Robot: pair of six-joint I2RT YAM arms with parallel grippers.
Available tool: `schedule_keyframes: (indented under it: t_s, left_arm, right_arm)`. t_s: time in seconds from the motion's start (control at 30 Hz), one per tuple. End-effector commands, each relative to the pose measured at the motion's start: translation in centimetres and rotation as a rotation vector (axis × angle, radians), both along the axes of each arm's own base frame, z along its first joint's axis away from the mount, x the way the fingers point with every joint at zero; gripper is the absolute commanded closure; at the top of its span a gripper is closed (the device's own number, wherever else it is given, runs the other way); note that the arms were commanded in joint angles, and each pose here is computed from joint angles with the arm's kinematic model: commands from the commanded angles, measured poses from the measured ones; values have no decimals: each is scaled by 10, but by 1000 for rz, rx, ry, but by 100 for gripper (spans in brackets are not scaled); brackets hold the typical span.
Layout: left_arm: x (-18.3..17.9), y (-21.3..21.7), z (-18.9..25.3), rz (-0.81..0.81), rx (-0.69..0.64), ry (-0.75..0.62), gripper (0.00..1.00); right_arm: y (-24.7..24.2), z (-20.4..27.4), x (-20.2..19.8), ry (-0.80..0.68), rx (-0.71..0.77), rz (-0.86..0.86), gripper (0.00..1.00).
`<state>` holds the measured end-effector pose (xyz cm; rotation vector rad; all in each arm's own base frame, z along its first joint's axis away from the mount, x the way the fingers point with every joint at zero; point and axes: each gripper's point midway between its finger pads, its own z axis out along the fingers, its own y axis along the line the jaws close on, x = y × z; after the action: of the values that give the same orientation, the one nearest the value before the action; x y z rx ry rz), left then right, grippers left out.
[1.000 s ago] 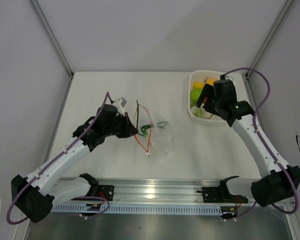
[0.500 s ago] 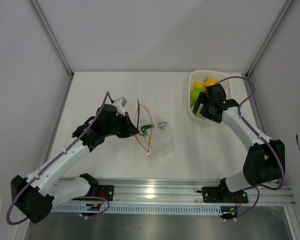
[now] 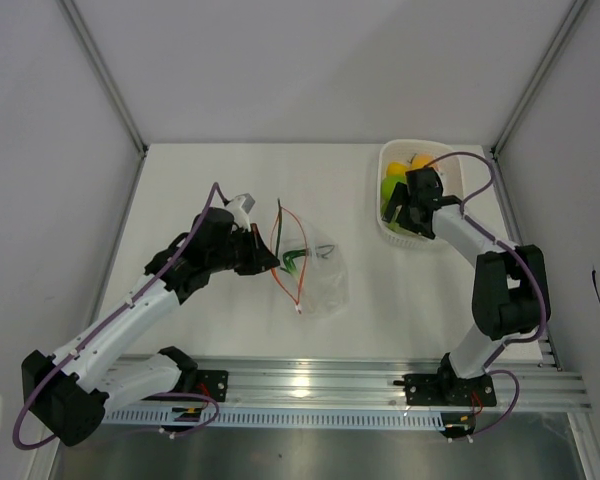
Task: Place the food in the zip-top bag and seal the zipper
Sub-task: Pick up the fake vegetable from the bin.
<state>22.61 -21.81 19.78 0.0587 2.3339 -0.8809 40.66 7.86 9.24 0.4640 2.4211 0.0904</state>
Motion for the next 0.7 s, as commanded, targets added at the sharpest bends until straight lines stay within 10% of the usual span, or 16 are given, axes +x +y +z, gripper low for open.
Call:
schedule_keyframes:
  t_s: [0.0,0.23,0.43,0.67]
  left_arm:
    - [4,-6,18,-17,-49,-41,100]
    - [4,-7,15,-17,-45,-30,99]
    - [2,-5,15,-11,-42,-30,100]
    - [1,-3,13,-7,-35,-27,99]
  right_arm:
    - [-4,3,23,-50,-25,-2,8]
    - [-4,-21,18,-20,-20,0,31]
    - [-6,4,19,-82,-37,22,82]
    - [-13,73,15,-229,-64,38,98]
